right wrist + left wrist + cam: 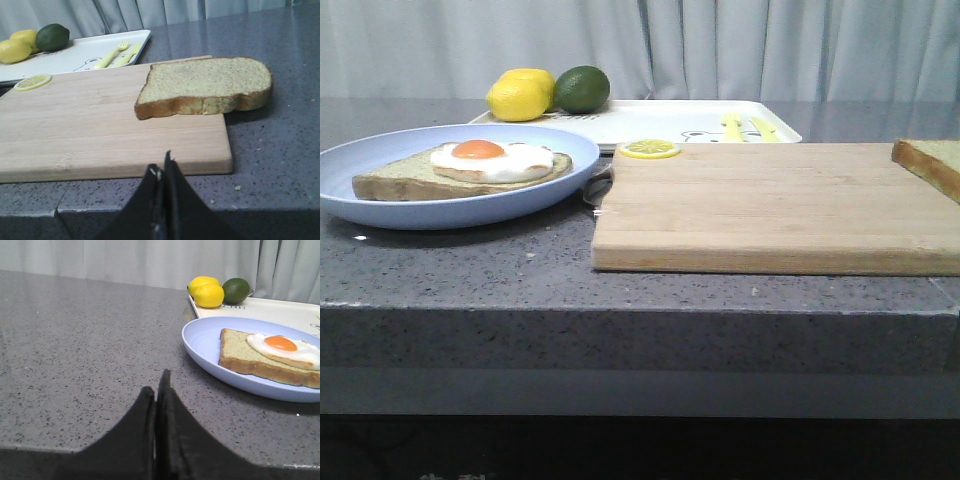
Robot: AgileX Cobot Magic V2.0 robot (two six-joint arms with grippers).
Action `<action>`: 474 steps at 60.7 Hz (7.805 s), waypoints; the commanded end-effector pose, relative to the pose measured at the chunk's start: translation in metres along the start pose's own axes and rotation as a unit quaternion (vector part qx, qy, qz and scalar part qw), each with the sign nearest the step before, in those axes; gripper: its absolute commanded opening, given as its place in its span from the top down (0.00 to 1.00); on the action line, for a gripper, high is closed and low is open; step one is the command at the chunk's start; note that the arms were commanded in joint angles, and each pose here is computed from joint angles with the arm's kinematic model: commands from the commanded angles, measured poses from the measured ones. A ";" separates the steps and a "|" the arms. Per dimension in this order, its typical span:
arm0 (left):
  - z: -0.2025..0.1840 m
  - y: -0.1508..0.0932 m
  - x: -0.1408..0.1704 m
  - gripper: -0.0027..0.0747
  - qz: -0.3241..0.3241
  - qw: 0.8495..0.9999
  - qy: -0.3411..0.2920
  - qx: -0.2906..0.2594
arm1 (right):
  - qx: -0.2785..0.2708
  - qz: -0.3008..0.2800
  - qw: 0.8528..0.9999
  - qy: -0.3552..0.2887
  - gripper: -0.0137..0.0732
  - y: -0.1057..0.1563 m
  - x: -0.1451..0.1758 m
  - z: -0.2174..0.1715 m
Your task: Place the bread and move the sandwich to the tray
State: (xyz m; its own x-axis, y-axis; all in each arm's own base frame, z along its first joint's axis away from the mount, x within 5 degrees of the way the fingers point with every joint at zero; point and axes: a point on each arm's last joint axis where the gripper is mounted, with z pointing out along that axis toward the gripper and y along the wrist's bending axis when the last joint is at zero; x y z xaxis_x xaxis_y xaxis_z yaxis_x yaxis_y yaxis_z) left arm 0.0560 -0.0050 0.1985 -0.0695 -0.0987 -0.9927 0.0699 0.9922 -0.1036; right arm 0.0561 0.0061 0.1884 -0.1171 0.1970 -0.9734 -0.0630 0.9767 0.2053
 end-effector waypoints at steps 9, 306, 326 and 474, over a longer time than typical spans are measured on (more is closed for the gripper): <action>-0.002 0.000 -0.008 0.99 -0.005 0.999 -0.051 0.003 | 0.001 -0.002 0.999 -0.050 0.91 0.000 -0.009 -0.002; 0.062 -0.011 -0.127 0.17 0.004 1.000 -0.005 -0.004 | 0.000 0.198 0.882 0.428 0.88 -0.088 -0.150 0.235; 0.062 -0.011 -0.127 0.17 0.004 1.000 -0.005 -0.004 | -0.094 0.262 0.905 0.323 0.91 -0.043 -0.206 0.208; 0.062 -0.011 -0.127 0.17 0.004 1.000 -0.005 -0.004 | -0.279 0.281 0.850 0.347 0.42 0.208 -0.126 0.260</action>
State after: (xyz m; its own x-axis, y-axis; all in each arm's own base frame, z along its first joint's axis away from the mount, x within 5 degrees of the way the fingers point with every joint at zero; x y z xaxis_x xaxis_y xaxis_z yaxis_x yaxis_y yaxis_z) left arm 0.1242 -0.0084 0.3034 -0.1719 -0.0803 -0.9818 0.0558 0.9943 -0.0911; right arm 0.3327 0.2157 0.2792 -0.8676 0.3644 -0.3384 -0.1008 0.5376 0.8372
